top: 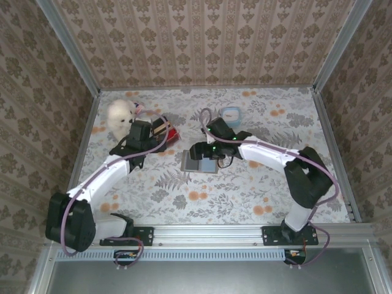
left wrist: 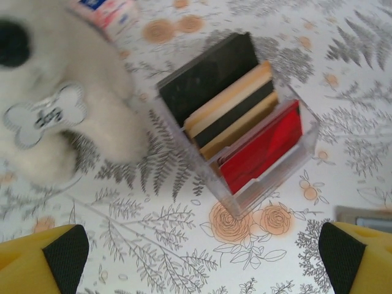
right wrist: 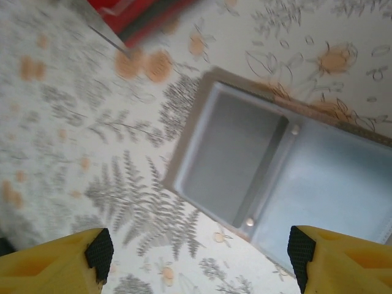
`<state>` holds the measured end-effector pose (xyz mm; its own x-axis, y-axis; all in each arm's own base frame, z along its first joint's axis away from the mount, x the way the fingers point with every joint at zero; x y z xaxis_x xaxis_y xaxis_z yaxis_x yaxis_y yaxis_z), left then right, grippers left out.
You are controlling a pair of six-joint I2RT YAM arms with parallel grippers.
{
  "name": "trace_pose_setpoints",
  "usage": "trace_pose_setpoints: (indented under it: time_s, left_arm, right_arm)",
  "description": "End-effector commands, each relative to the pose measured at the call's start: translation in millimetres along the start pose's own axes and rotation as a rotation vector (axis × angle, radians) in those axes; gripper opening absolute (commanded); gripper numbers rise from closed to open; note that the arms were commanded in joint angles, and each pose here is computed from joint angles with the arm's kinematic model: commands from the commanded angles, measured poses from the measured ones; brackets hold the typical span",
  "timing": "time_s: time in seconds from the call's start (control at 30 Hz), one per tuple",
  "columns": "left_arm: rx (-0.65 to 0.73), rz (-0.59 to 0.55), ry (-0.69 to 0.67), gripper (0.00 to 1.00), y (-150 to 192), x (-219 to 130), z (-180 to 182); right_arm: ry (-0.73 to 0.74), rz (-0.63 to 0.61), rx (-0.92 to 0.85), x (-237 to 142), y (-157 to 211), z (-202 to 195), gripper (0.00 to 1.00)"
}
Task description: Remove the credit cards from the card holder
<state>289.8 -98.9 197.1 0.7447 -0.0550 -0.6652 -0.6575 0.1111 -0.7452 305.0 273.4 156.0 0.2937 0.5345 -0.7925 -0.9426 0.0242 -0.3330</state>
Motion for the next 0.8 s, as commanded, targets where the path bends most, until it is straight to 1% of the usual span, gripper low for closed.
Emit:
trace_pose_setpoints:
  time_s: [0.0,0.07,0.13,0.23,0.4,0.6,0.77]
  left_arm:
    - [-0.213,-0.045,-0.059,1.00,3.5,-7.3,10.9]
    - [-0.249,-0.039,-0.052,1.00,8.5,-8.8,12.5]
    - [-0.279,-0.032,-0.039,1.00,12.4,-10.5,13.6]
    - [-0.311,-0.020,-0.012,1.00,16.7,-11.3,15.3]
    - [-0.362,-0.017,0.077,1.00,18.8,-12.0,15.0]
    - [-0.355,0.007,0.225,1.00,19.3,-13.6,2.3]
    - [-0.340,0.043,0.328,1.00,22.4,-15.1,-8.3]
  right_arm:
    - [0.238,0.034,-0.057,12.7,7.8,-11.5,0.80]
    - [0.278,0.043,-0.093,21.0,8.6,-8.1,0.82]
    - [0.345,0.079,-0.114,27.1,12.5,-10.9,0.83]
    - [0.406,0.089,-0.140,33.3,12.4,-11.6,0.86]
    - [0.443,0.145,-0.156,44.7,16.3,-17.9,0.89]
    - [0.489,0.198,-0.147,58.0,22.9,-28.4,0.88]
    - [0.511,0.226,-0.121,63.2,28.4,-41.0,0.85]
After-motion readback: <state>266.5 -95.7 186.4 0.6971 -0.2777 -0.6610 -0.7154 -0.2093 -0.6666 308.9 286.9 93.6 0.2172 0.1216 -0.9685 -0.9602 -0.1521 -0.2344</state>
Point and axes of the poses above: each hand's point on the last joint's axis, 136 mm out from that joint toward the fingers, its own x axis out along the fingers, its own z axis along the line the jaws close on, y = z × x, the point moved 7 cm from there along -x, back along the fingers, and after that the axes turned 7 degrees about x, right-handed, at the moved point
